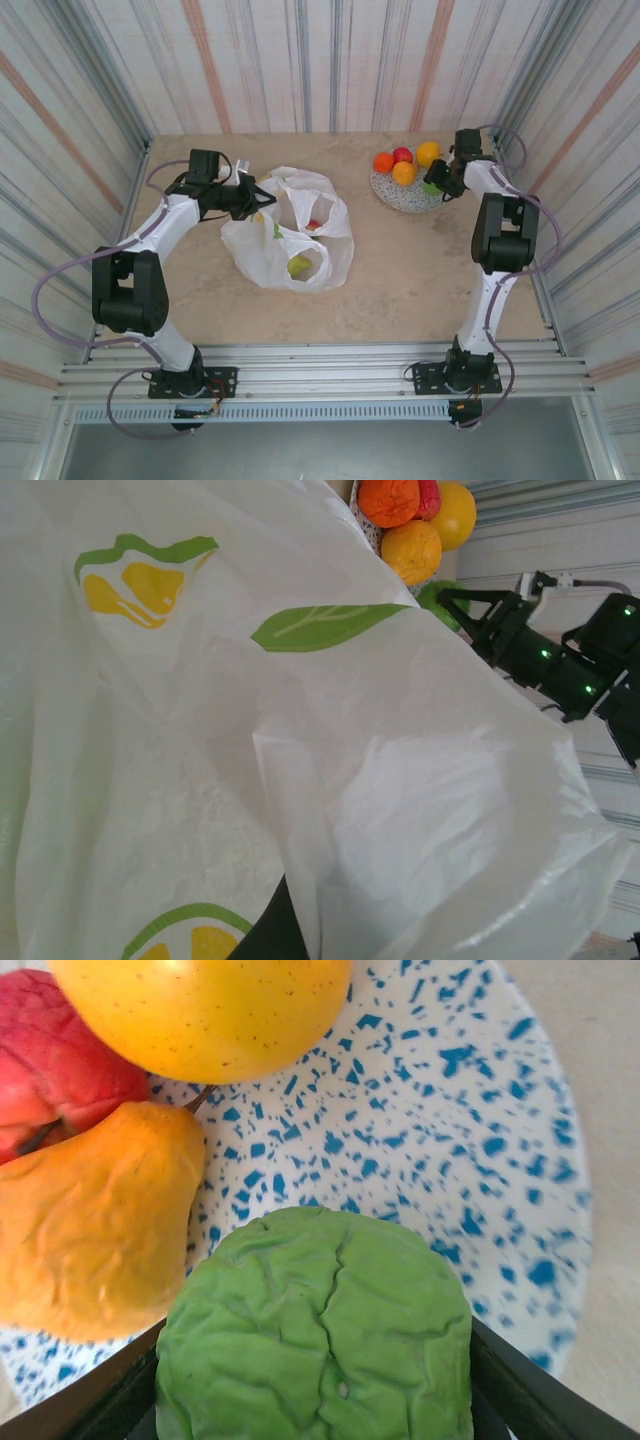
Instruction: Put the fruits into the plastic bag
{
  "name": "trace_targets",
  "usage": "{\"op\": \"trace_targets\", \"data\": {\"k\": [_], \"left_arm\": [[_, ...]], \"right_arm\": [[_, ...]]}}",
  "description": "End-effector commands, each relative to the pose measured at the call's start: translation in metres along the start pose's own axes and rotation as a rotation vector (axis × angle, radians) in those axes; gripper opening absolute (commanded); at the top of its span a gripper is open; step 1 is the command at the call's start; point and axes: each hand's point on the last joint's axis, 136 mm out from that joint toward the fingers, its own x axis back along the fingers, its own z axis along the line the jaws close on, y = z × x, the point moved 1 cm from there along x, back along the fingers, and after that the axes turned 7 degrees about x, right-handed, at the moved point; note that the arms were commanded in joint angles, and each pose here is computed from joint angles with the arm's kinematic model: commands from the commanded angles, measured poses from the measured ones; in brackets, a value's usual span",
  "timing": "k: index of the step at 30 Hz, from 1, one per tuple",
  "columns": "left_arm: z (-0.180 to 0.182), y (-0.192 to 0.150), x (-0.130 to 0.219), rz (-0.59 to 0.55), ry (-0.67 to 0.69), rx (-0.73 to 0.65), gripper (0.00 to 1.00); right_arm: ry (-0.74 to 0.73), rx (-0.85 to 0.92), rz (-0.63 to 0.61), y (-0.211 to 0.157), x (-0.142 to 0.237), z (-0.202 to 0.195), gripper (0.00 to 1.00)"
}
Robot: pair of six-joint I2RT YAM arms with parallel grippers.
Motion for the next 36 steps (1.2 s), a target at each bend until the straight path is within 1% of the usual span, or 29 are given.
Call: {"op": "trace_targets", "data": {"k": [1, 3, 6, 9, 11, 13, 16, 19, 21, 25, 29, 36], "left_arm": [[-0.008, -0.003, 0.011, -0.006, -0.023, -0.013, 0.0], [-0.008, -0.003, 0.011, -0.007, -0.024, -0.013, 0.0], [-0.007, -0.003, 0.01, -0.007, -0.022, -0.012, 0.0], [-0.008, -0.003, 0.011, -0.008, -0.023, -0.014, 0.0], [-0.007, -0.003, 0.011, -0.01, -0.02, -0.016, 0.0], [-0.007, -0.002, 0.011, -0.011, -0.019, -0.018, 0.0], [-0.007, -0.003, 0.011, -0.011, -0.019, -0.016, 0.0], [-0.008, -0.002, 0.012, -0.015, -0.018, -0.021, 0.0], [-0.008, -0.002, 0.012, -0.015, -0.019, -0.02, 0.0], [-0.009, -0.003, 0.013, -0.016, -0.018, -0.022, 0.0], [-0.009, -0.003, 0.013, -0.015, -0.02, -0.023, 0.0], [-0.011, -0.004, 0.012, -0.012, -0.022, -0.026, 0.0]], "right_arm": [[0.065, 0.009, -0.127, 0.018, 0.061, 0.02, 0.62], [0.124, 0.008, -0.164, 0.009, 0.083, 0.034, 0.62], [0.212, 0.026, -0.196, -0.018, 0.114, 0.061, 0.62], [0.3, 0.092, -0.204, -0.051, 0.141, 0.095, 0.6], [0.344, 0.165, -0.194, -0.077, 0.155, 0.118, 0.6], [0.387, 0.255, -0.164, -0.111, 0.165, 0.143, 0.59], [0.443, 0.355, -0.106, -0.162, 0.172, 0.166, 0.58], [0.488, 0.414, -0.064, -0.204, 0.174, 0.178, 0.57], [0.505, 0.459, -0.046, -0.225, 0.173, 0.181, 0.57], [0.549, 0.52, -0.015, -0.256, 0.166, 0.192, 0.57], [0.581, 0.548, 0.001, -0.27, 0.151, 0.213, 0.57], [0.628, 0.568, -0.012, -0.271, 0.116, 0.262, 0.56]]}}
